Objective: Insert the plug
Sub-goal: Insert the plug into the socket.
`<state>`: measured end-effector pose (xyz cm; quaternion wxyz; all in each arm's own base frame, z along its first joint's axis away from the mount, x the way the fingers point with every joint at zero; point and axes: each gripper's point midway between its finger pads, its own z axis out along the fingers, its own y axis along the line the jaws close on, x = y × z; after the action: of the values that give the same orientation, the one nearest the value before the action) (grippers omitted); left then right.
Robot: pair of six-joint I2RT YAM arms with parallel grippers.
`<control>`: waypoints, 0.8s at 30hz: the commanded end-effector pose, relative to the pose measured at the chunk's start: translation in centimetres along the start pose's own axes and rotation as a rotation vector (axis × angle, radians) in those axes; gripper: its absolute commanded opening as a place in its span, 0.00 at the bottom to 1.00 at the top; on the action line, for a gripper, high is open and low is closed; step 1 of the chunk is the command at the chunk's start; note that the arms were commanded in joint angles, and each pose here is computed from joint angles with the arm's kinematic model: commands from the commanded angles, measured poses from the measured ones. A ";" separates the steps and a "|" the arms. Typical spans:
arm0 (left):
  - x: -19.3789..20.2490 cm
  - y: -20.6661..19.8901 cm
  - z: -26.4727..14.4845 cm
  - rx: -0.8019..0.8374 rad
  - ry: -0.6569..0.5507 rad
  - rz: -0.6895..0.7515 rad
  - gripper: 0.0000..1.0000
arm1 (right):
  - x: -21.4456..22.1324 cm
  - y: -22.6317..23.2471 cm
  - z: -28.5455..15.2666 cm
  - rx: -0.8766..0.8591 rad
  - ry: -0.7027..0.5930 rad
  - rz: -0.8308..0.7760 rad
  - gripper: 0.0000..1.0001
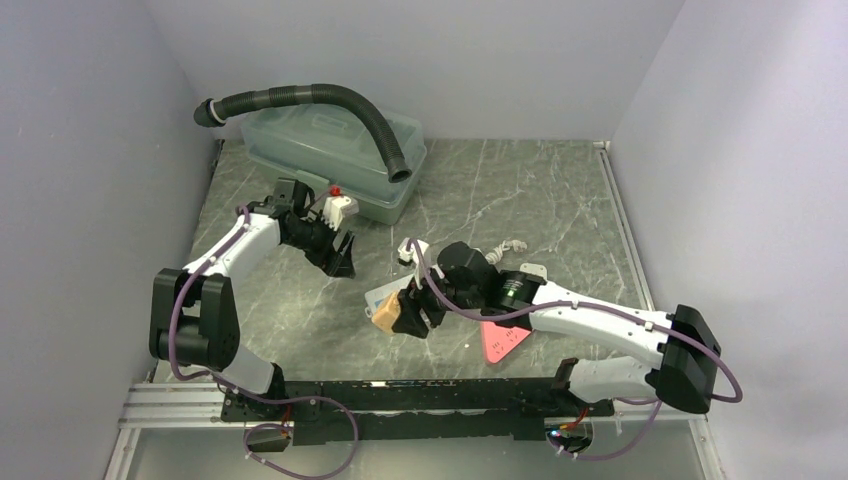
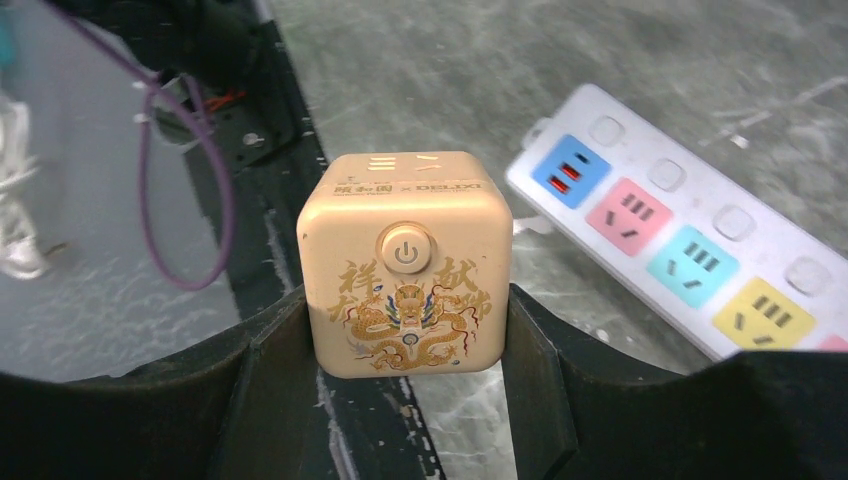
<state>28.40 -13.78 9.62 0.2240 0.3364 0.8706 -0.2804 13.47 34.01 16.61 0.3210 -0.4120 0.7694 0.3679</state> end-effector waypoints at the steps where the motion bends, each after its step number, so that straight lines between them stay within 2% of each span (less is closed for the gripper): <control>1: -0.9 0.0 0.1 0.022 -0.034 0.004 0.85 | -5.3 4.8 -2.7 -0.252 -0.136 -0.092 0.00; 7: -0.8 0.2 0.1 0.022 -0.036 0.004 0.85 | -6.8 7.1 -5.3 -0.413 -0.148 -0.122 0.00; 13: -0.8 0.2 -0.1 0.024 -0.041 0.003 0.85 | -7.5 6.0 -6.0 -0.386 -0.152 -0.098 0.00; 16: -0.7 0.2 -0.2 0.022 -0.039 0.003 0.85 | -7.7 1.9 -4.0 -0.145 -0.113 0.034 0.00; 18: -0.6 0.3 -0.2 0.018 -0.035 0.002 0.85 | -6.9 -3.9 -2.9 0.197 -0.045 0.195 0.00; 20: -0.5 0.4 -0.2 0.017 -0.029 0.000 0.85 | -5.5 -7.1 -2.5 0.410 0.049 0.316 0.00; 22: -0.4 0.6 -0.2 0.014 -0.025 -0.004 0.84 | -4.6 -8.3 -1.9 0.536 0.088 0.376 0.00; 24: -0.4 0.7 -0.2 0.013 -0.022 -0.009 0.84 | -3.8 -8.3 -1.0 0.600 0.099 0.372 0.00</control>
<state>28.82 -13.39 9.68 0.2310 0.3301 0.8700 -0.2841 20.29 34.43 20.20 0.2959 -0.2757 0.8643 0.2989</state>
